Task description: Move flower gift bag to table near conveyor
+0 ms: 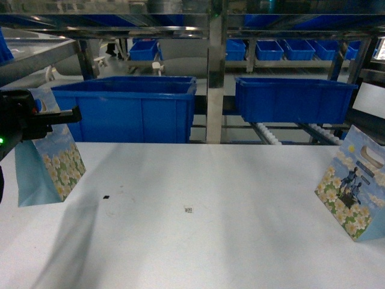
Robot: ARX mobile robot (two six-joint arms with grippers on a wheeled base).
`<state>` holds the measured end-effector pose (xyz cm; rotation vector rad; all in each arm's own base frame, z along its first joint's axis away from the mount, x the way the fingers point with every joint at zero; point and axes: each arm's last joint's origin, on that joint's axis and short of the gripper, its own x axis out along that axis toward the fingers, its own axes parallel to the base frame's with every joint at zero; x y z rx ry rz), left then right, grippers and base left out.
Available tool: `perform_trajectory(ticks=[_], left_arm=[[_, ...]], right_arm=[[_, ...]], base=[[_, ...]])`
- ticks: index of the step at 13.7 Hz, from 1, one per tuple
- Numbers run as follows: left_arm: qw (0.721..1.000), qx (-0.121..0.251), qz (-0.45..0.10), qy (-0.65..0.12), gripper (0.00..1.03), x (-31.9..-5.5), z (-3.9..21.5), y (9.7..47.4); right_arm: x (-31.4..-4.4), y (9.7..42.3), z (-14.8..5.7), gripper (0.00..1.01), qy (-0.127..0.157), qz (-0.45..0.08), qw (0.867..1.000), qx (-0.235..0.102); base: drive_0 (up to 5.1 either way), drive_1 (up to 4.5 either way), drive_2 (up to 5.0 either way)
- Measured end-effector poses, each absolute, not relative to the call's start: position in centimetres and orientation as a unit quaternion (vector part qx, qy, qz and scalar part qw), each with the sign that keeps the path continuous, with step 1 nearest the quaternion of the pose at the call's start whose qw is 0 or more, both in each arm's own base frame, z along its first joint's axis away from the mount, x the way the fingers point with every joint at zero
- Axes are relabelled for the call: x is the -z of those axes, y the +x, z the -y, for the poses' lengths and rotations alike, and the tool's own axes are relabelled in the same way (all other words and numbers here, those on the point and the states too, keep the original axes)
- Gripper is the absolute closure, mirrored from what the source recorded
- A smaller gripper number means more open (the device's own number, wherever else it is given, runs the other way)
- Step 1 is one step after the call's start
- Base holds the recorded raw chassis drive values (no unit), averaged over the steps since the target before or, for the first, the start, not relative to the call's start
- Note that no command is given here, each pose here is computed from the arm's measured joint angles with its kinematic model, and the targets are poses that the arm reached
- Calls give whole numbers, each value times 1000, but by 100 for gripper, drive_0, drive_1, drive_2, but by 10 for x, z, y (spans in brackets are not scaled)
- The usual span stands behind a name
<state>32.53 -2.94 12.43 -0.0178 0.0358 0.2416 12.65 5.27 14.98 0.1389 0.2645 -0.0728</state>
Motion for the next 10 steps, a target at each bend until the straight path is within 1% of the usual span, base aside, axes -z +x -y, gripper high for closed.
perform_trajectory(ticks=[3,6,8,10], left_arm=[[990,-139,-7,-33,101,-116,19,356],[988,-143,16,-53,101,-115,16,385],[988,-144,21,-61,101,-110,15,396],[988,-138,13,-66,101,-102,18,398]], right_arm=[[-150,127,-53,3,69,-132,988,36],[-150,127,-53,3,69,-132,988,36],[-150,127,-53,3,70,-132,988,36],[-150,127,-53,3,70,-132,988,36]], base=[[0,0,0],[0,0,0],[0,0,0],[0,0,0]])
